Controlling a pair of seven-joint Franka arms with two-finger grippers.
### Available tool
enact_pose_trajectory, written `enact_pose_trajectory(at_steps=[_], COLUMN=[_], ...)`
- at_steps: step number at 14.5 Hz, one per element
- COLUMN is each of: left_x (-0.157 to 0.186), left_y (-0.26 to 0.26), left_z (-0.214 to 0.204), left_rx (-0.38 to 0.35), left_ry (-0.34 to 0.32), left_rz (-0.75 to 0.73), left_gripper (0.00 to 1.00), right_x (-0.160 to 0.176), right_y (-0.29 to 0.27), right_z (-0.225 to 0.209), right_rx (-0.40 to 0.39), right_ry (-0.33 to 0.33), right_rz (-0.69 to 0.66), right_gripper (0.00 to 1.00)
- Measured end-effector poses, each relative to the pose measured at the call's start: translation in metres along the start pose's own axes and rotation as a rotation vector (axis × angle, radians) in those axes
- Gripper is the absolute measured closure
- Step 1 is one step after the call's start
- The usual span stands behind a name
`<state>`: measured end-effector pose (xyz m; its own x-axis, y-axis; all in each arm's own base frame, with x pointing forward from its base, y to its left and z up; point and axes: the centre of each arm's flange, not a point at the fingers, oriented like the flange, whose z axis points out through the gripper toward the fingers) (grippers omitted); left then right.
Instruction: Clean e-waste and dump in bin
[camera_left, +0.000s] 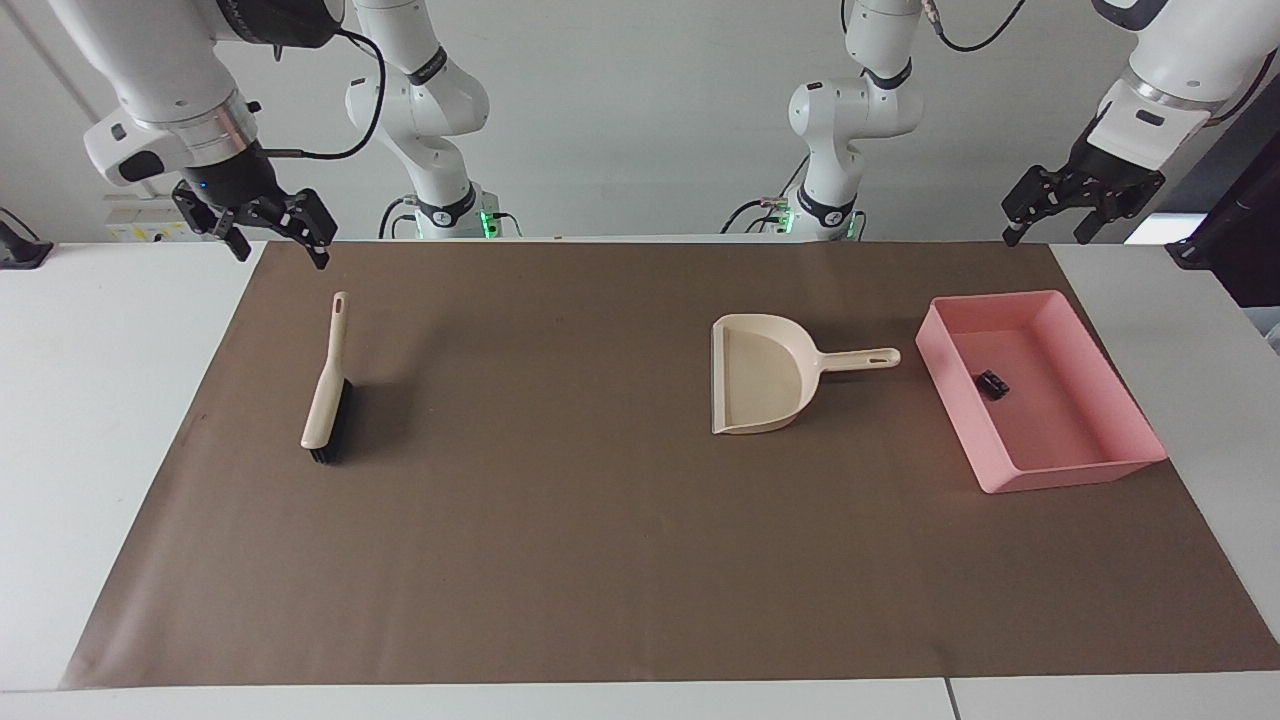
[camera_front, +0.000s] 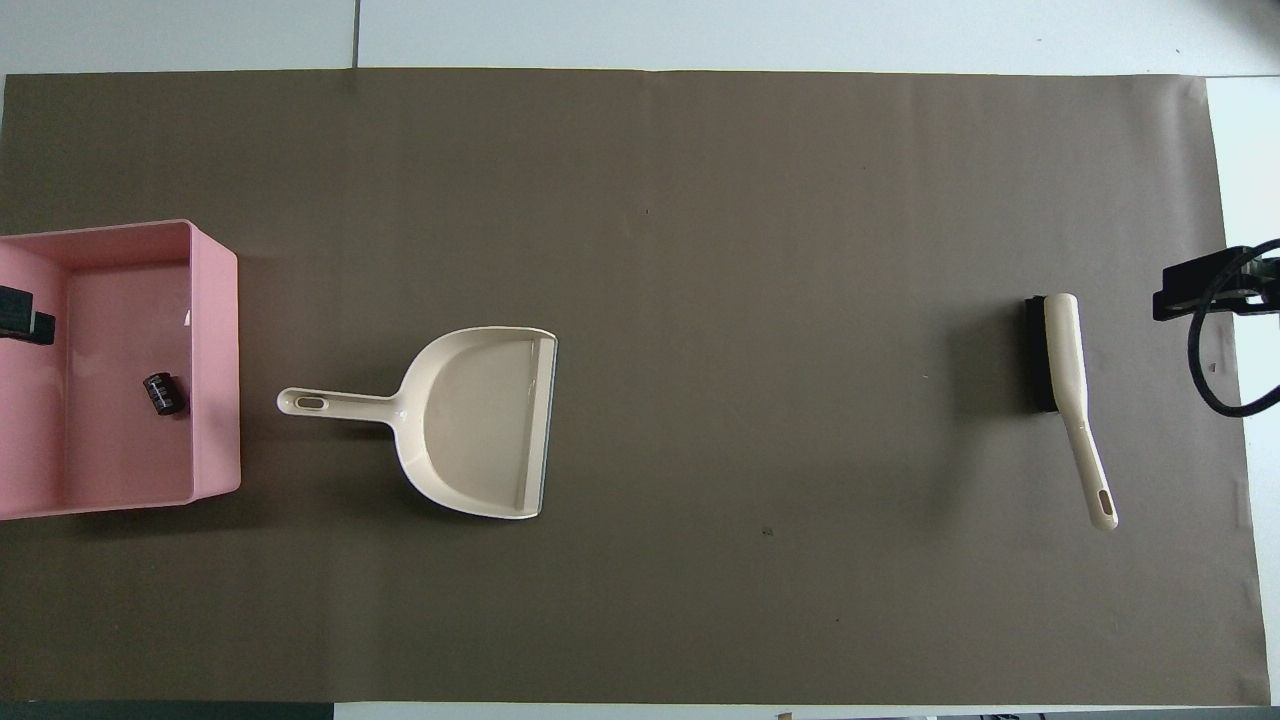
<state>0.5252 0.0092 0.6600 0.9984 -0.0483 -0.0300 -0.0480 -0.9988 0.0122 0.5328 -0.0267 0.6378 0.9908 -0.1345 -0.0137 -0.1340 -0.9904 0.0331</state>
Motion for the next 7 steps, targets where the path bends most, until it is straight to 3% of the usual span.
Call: enact_pose_trajectory(at_steps=[7], left_x=[0.001], left_y=[0.012], left_z=[0.001], left_rx=[0.0], left_ry=[-0.005], left_rz=[0.081], left_gripper=[0.02], right_x=[0.001], right_y=[0.0], right_z=[0.0], right_rx=[0.001], right_ry=[0.008], right_rz=[0.001], right_gripper=[0.0])
